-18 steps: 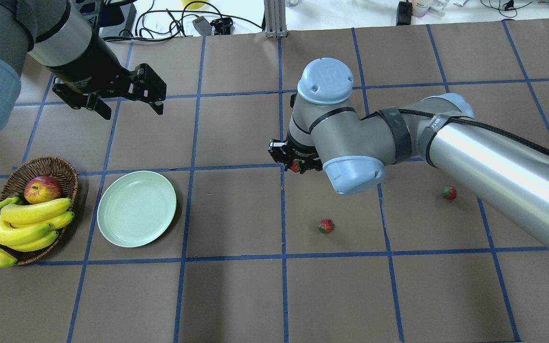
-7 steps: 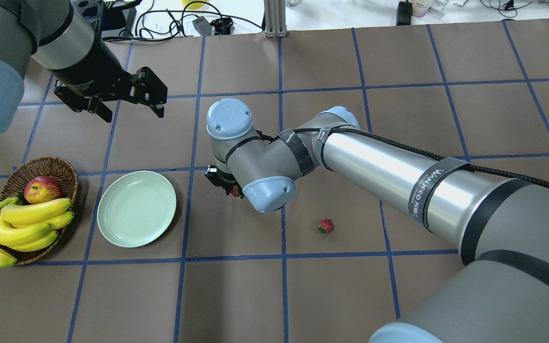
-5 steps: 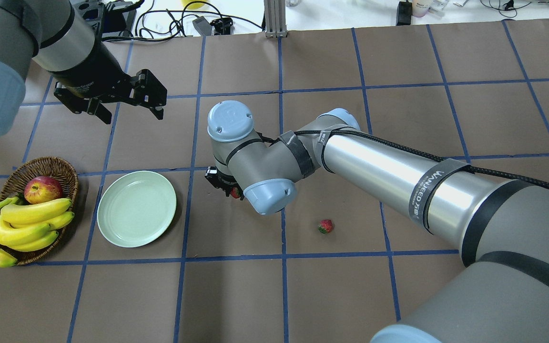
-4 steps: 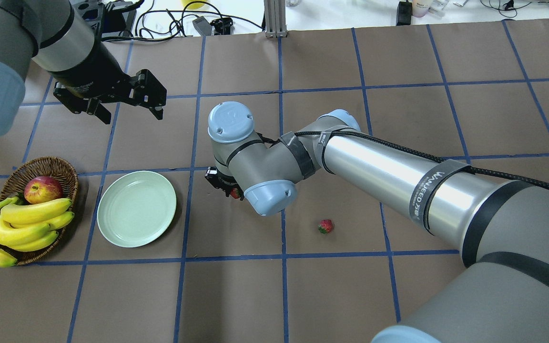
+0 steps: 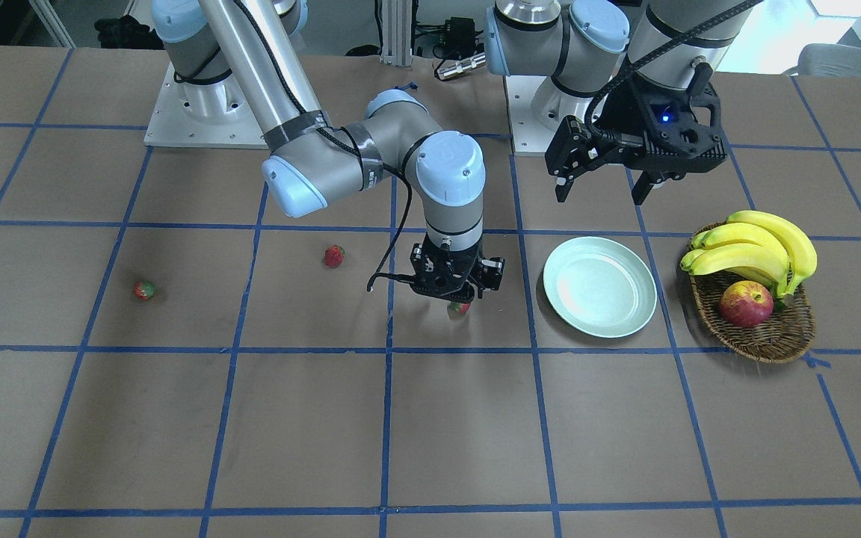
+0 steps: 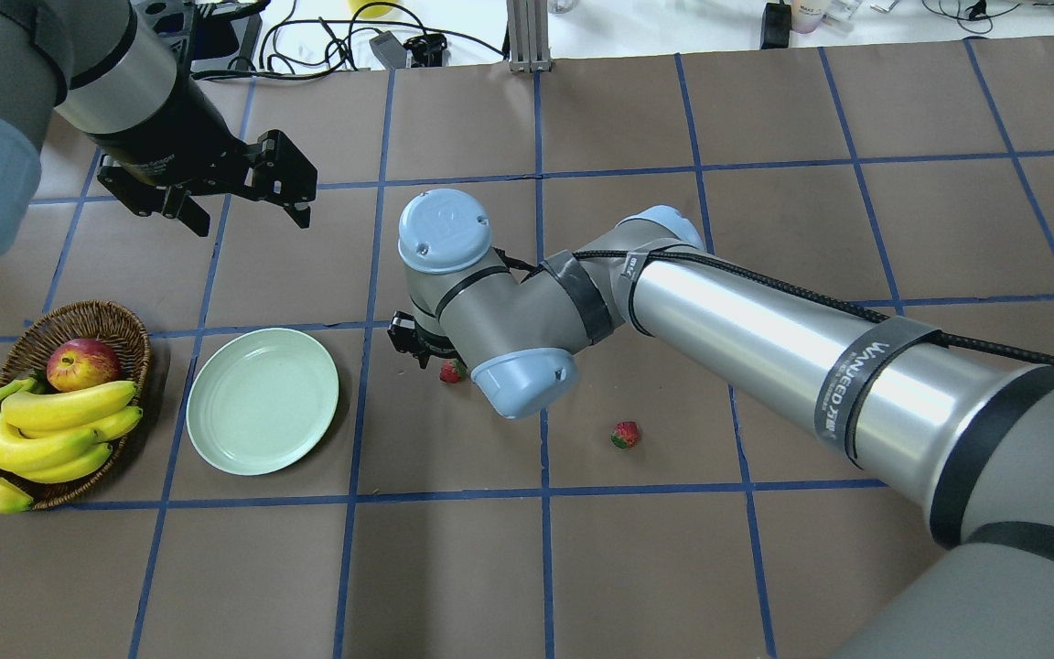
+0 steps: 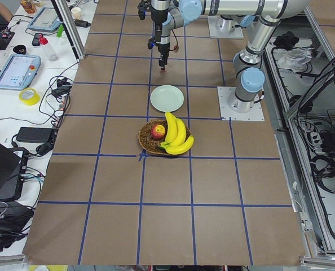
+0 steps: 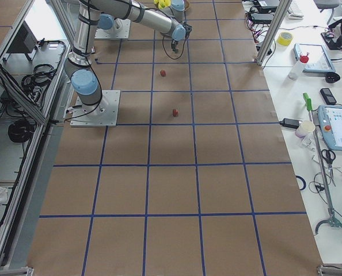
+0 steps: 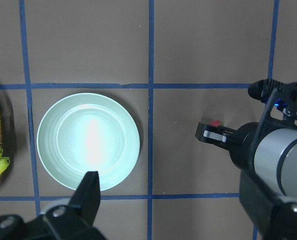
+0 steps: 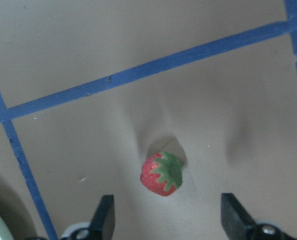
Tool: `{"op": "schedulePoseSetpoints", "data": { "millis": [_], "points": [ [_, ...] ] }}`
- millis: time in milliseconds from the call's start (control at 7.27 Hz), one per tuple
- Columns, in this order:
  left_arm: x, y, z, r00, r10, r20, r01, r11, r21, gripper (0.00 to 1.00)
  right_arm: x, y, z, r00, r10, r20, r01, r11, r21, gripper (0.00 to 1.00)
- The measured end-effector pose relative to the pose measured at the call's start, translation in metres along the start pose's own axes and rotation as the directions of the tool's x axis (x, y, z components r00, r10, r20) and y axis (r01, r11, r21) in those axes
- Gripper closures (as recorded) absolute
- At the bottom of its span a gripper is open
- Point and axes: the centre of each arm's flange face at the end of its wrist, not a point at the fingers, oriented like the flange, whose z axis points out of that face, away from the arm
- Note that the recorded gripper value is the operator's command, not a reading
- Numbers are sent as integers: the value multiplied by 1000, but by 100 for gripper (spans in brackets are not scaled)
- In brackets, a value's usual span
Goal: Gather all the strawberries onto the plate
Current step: 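Return the right gripper to the second strawberry and grasp it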
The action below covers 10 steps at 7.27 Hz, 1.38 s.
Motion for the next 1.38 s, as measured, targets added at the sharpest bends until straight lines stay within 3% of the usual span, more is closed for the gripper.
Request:
{"op": "schedulePoseSetpoints", "data": {
  "millis": [138, 413, 688, 825, 1100, 1375],
  "points": [
    [0, 0, -1, 1000, 0, 0, 0, 1000, -1, 0, 16, -9, -33, 1000, -8, -19, 8, 1000, 2, 0],
    [0, 0, -1, 1000, 1, 8, -1, 1000, -2, 0, 85, -41, -84, 990, -59, -128, 54, 997, -47, 4],
    [-1, 0, -1, 1000, 1, 16, -1, 1000, -2, 0, 159, -57, -71, 977, -24, -210, 9, 997, -74, 3],
    [-1, 0, -1, 1000, 0, 18, 0, 1000, -2, 0, 188, -48, -43, 977, -15, -211, 2, 998, -60, 2],
    [-2, 1, 2, 1000, -6, 22, 6, 1000, -9, 0, 220, -18, 2, 993, -10, -121, 13, 1000, 25, 2],
    [-5, 2, 5, 999, -11, 31, 12, 1000, -22, 0, 224, -4, 12, 998, 0, -62, 2, 999, 36, 2]
  ]
}}
